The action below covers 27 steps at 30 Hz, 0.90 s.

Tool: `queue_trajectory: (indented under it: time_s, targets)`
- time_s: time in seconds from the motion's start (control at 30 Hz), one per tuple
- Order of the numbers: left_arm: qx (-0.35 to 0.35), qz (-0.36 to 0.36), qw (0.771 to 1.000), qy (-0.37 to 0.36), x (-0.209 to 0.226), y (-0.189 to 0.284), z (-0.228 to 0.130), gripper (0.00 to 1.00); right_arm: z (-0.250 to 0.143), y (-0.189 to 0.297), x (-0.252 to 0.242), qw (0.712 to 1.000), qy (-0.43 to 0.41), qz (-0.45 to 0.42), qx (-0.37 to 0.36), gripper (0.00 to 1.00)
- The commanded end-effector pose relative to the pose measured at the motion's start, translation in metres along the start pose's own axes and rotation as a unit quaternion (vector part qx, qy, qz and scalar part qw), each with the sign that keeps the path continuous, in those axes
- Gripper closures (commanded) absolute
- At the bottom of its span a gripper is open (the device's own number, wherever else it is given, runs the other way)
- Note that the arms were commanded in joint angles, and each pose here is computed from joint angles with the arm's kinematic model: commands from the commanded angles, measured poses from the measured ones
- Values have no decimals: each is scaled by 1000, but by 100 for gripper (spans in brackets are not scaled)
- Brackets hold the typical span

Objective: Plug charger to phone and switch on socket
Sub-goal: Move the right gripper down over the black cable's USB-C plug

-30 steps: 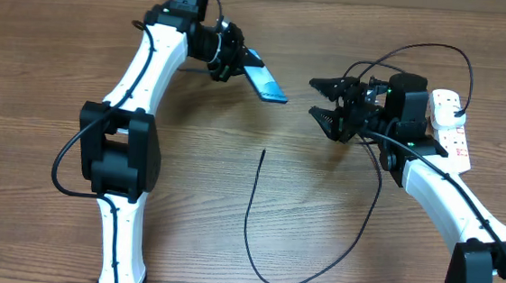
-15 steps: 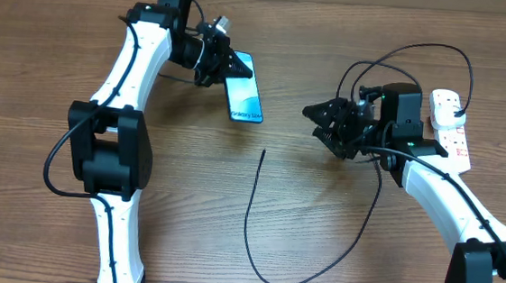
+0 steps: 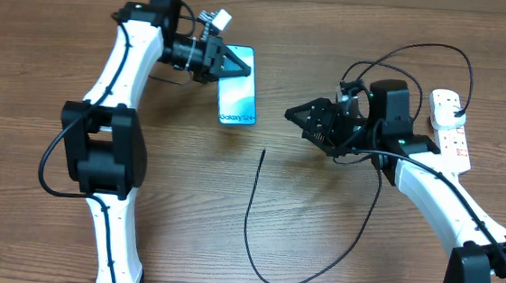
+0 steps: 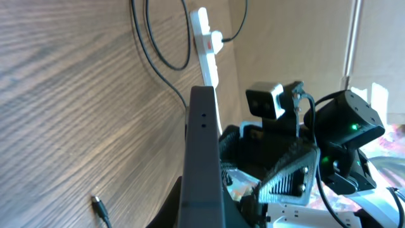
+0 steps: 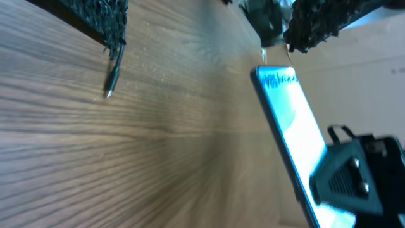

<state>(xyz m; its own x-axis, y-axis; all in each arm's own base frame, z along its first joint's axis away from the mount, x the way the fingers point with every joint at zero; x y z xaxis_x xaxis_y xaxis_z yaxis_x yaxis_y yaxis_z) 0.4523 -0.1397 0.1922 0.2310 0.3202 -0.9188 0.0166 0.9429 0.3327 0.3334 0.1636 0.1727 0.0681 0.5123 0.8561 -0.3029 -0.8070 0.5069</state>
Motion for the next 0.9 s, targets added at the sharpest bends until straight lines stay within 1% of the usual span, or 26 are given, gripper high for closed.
queue_trajectory:
  time_s: [0.0, 0.1, 0.2, 0.3, 0.57, 0.73, 0.87]
  targets:
    - [-36, -33, 998, -35, -27, 30, 7, 96, 8, 2, 27, 998, 65, -17, -17, 15]
    - [-49, -29, 998, -20, -21, 44, 7, 96, 7, 3, 30, 992, 84, -85, -28, 12]
    - [-58, -26, 998, -8, -17, 55, 7, 96, 6, 6, 27, 980, 104, -164, -44, 9]
    - [-64, -24, 998, -5, -15, 61, 7, 96, -2, 3, 21, 969, 111, -216, -49, 7]
    - [-66, -24, 998, -9, -14, 62, 8, 96, -30, -28, 14, 955, 132, -264, -15, 8]
    - [-65, -19, 998, -6, -13, 62, 8, 96, -38, -50, -6, 941, 104, -322, -23, 9]
    - [-66, -18, 998, -7, -12, 63, 8, 96, -46, -70, -23, 934, 96, -344, -7, 9]
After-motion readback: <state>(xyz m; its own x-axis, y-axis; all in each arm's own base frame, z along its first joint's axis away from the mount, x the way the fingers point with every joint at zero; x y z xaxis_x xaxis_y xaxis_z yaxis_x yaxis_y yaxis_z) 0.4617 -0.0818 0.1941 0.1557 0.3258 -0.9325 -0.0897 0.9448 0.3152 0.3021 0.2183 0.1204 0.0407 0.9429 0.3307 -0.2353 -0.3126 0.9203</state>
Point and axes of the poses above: each gripper's point midway between its finger pads, its own y axis back along the fingers, its own x axis along the line the jaws close on, z = x × y, the point moved 5 cm from there along y, back along the fingers, and after that the axes turned 2 degrees about -y, right-handed, at the moved point
